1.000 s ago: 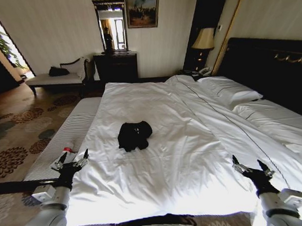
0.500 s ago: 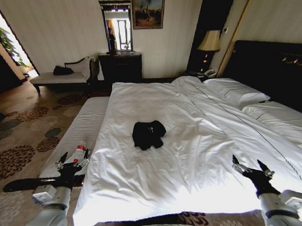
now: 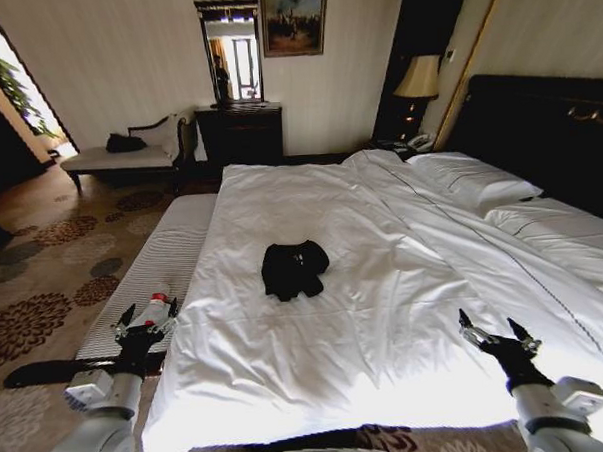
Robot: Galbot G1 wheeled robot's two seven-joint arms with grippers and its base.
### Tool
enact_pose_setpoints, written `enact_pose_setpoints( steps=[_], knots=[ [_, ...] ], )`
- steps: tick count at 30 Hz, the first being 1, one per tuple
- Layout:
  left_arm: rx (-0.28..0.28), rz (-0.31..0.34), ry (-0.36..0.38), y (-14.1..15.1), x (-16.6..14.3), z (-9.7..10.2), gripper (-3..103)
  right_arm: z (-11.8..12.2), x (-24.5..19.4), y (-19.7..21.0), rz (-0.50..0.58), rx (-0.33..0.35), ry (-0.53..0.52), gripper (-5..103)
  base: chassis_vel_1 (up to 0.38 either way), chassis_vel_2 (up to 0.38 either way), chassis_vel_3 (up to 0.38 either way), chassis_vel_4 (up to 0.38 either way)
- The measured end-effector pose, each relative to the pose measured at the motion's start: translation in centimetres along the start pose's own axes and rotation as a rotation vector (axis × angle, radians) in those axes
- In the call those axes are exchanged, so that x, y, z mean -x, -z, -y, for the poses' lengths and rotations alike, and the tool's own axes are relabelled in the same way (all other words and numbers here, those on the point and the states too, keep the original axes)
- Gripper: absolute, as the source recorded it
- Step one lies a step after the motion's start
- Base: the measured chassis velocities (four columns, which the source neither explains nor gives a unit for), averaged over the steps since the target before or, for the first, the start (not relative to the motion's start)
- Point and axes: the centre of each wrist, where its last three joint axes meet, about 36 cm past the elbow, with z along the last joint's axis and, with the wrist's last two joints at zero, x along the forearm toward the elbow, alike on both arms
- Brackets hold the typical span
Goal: Fold the clothes on the bed.
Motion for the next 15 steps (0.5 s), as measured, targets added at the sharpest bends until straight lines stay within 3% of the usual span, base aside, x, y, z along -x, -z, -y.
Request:
enact_pose_setpoints(
  steps=[5, 9, 15],
  knots=[
    [0.022, -0.019, -0.048, 1.1, 1.8, 0.2, 100, -0.1, 0.4, 0.8, 0.027, -0.026, 0.040, 100, 0.000, 0.000, 0.000, 0.000],
    [-0.013, -0.026, -0.064, 2.9, 3.4, -0.3, 100, -0.8, 1.6, 1.7, 0.038, -0.038, 0.080, 100, 0.000, 0.000, 0.000, 0.000],
    [-0.021, -0.055, -0.100, 4.1, 8.7, -1.8, 100, -0.9, 1.9, 2.3, 0.035, -0.059, 0.095, 100, 0.000, 0.000, 0.000, 0.000]
  ],
)
